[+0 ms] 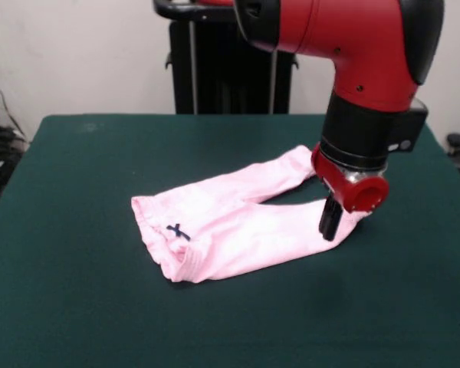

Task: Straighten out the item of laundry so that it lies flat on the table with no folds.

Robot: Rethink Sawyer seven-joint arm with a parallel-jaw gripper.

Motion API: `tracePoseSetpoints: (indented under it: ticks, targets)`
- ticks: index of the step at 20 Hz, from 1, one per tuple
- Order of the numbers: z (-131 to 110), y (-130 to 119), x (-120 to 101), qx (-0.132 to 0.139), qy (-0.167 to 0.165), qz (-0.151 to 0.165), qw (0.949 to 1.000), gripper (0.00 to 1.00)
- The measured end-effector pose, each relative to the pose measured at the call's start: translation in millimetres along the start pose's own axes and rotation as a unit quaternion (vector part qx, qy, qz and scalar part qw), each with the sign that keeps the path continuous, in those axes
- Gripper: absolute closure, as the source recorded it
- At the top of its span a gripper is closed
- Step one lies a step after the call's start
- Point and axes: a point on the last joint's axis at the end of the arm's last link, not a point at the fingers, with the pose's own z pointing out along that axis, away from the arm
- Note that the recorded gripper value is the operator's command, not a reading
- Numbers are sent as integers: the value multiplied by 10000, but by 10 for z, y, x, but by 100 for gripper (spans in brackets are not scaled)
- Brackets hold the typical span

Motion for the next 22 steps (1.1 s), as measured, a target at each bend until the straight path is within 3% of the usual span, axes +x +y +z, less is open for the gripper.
tracePoseSetpoints:
  ticks: [8,13,17,22]
  targets:
    - [97,-110,-159,16,-363,-534,9979,100]
    - [240,-208,-130,75,-416,-733,9964,100]
    - [385,-261,-25,106,-280,-789,9964,100]
    - [554,-278,113,103,146,-658,9977,100]
